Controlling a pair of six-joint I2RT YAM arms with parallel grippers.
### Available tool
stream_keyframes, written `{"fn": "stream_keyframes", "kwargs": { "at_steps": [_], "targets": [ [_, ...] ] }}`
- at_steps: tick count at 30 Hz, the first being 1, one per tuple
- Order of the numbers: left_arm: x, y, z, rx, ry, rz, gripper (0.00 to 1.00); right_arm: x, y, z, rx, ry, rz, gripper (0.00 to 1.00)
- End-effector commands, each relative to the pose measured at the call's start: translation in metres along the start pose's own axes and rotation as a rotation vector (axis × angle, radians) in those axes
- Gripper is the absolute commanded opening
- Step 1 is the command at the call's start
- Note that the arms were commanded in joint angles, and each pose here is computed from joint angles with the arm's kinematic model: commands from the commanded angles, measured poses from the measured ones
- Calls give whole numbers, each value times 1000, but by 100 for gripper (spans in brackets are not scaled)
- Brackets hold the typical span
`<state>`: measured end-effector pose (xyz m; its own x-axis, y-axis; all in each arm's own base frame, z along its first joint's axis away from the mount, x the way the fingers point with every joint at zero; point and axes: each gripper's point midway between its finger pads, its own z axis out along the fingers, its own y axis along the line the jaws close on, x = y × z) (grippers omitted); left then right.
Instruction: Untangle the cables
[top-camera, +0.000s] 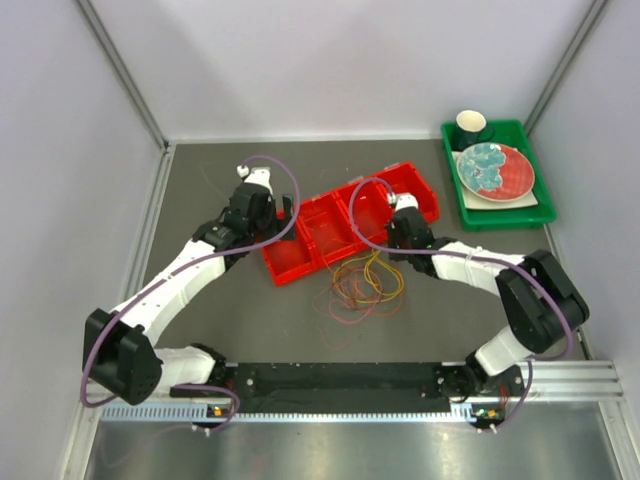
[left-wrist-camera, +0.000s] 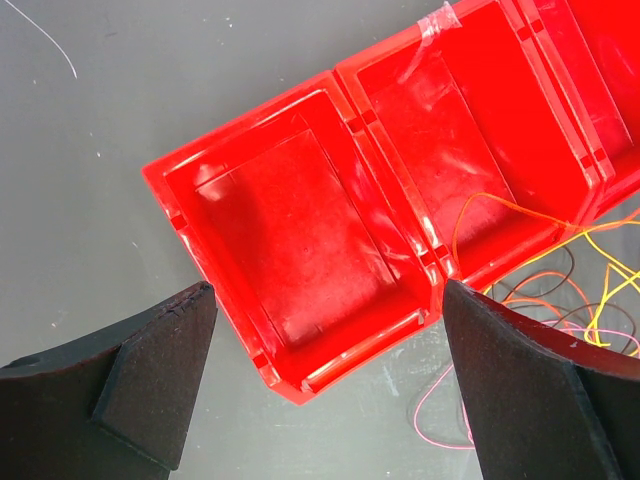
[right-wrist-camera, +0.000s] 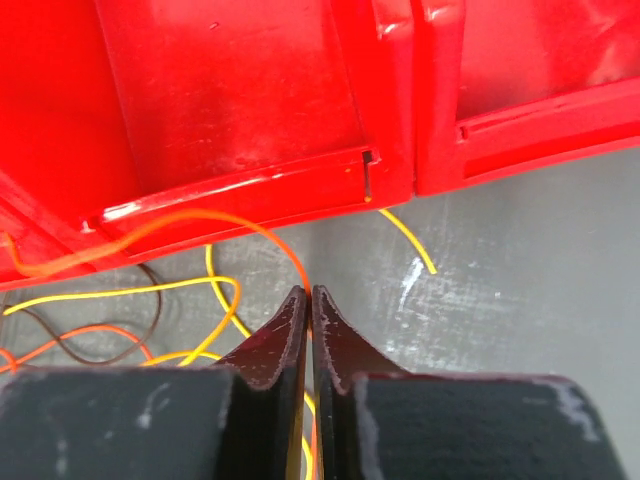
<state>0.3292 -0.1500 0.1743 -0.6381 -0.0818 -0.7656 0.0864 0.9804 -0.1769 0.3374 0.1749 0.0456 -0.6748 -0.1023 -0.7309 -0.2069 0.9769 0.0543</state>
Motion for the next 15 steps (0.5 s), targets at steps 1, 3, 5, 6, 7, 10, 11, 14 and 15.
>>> {"fn": "stream_keyframes", "kwargs": {
  "at_steps": [1, 3, 5, 6, 7, 10, 11, 14, 15],
  "targets": [
    [-6, 0, -6, 2, -31, -26, 99, -36, -5, -13, 26, -115, 38, 0],
    [-6, -1, -6, 3, -34, -31, 99, -49, -10, -33, 38, -159, 52, 0],
    [-5, -1, -4, 3, -29, -34, 99, -57, -15, -58, 47, -168, 49, 0],
    [-5, -2, -3, 5, -27, -33, 99, -61, -16, -68, 45, -175, 45, 0],
    [-5, -2, -2, 7, -26, -34, 99, -68, -17, -79, 43, -193, 32, 0],
    [-6, -8, 1, 27, -26, -42, 99, -92, -20, -121, 34, -246, 8, 0],
    [-7, -10, 1, 38, -28, -48, 99, -109, -19, -136, 24, -277, 4, 0],
    [-14, -16, 2, 61, -58, -87, 99, -140, -20, -180, 9, -337, -7, 0],
    [-14, -19, 2, 85, -61, -89, 99, -148, -19, -189, 1, -356, -8, 0]
  ]
}}
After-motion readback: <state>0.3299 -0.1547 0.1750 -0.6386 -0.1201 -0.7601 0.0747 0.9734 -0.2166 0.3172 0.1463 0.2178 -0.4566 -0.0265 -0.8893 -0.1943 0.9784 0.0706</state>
